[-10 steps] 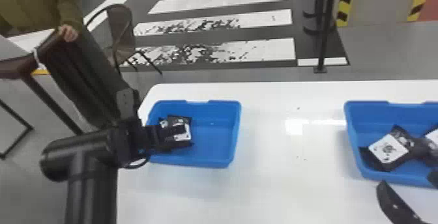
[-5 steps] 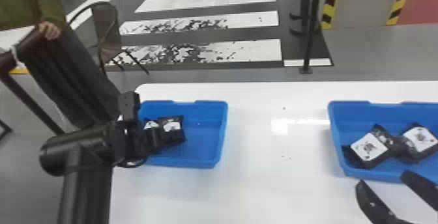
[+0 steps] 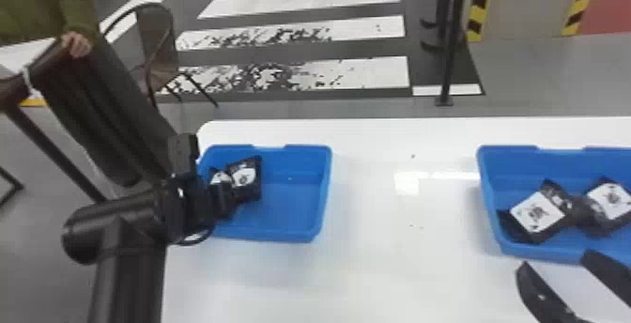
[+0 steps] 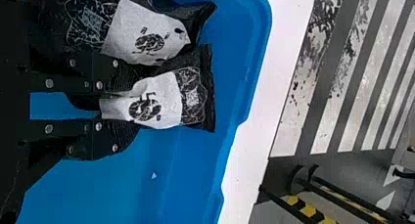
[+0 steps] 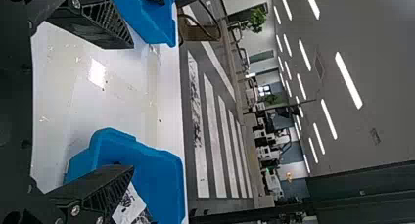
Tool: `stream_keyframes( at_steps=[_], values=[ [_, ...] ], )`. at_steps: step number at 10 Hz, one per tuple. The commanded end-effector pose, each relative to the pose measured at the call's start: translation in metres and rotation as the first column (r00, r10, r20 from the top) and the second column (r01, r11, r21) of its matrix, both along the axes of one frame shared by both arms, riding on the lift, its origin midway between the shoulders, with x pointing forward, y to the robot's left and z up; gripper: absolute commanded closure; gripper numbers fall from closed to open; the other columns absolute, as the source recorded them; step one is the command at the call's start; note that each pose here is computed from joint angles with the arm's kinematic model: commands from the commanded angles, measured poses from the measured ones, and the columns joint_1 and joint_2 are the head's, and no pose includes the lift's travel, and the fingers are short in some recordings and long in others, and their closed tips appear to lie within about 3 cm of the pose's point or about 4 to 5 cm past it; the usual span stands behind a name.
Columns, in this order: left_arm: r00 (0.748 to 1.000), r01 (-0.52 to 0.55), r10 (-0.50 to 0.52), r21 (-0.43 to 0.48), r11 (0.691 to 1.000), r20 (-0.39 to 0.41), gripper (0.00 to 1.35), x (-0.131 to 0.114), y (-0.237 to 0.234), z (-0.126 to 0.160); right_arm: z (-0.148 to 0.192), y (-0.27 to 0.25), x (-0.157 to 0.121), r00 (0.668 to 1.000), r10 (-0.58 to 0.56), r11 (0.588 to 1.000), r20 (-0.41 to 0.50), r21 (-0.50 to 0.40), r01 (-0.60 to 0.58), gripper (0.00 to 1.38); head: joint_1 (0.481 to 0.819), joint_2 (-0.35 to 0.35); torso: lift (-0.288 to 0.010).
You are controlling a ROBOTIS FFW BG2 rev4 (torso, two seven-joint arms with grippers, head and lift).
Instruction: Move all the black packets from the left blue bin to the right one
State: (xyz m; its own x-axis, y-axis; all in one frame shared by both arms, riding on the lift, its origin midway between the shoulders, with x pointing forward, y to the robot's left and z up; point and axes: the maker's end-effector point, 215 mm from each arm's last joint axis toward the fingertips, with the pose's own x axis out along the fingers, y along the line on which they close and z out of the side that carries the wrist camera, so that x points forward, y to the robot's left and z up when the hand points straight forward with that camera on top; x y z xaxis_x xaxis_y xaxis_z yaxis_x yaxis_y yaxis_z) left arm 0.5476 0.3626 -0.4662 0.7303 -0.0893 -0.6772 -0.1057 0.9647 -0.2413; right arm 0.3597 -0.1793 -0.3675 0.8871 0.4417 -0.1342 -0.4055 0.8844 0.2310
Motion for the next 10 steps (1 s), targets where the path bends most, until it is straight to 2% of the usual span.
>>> stream_keyframes(
  at_steps=[1, 3, 5, 7, 10],
  values=[
    [0.998, 0.028, -0.029, 0.005, 1.000, 0.055, 1.21, -0.003, -0.007, 0.018, 0.000, 0.000, 0.000, 1.000, 0.002, 1.000, 0.000, 0.001, -0.002, 0.15, 0.695, 0.226, -0.140],
    [0.980, 0.102, -0.099, -0.006, 0.995, 0.170, 1.21, -0.015, -0.043, 0.062, 0.004, 0.002, 0.002, 1.000, 0.005, 1.000, 0.006, 0.007, -0.005, 0.15, 0.695, 0.211, -0.140],
    [0.936, 0.228, -0.211, -0.028, 0.973, 0.280, 1.21, -0.035, -0.103, 0.103, 0.018, 0.015, 0.008, 0.999, 0.050, 0.998, 0.017, 0.024, -0.051, 0.17, 0.695, 0.178, -0.140],
    [0.879, 0.369, -0.323, -0.071, 0.927, 0.351, 1.21, -0.067, -0.173, 0.131, 0.033, 0.050, 0.020, 0.989, 0.146, 0.983, 0.020, 0.112, -0.147, 0.17, 0.695, 0.113, -0.140],
    [0.813, 0.515, -0.421, -0.159, 0.842, 0.402, 1.21, -0.103, -0.253, 0.144, 0.068, 0.095, 0.041, 0.961, 0.270, 0.935, 0.066, 0.219, -0.278, 0.17, 0.695, 0.062, -0.140]
  ],
)
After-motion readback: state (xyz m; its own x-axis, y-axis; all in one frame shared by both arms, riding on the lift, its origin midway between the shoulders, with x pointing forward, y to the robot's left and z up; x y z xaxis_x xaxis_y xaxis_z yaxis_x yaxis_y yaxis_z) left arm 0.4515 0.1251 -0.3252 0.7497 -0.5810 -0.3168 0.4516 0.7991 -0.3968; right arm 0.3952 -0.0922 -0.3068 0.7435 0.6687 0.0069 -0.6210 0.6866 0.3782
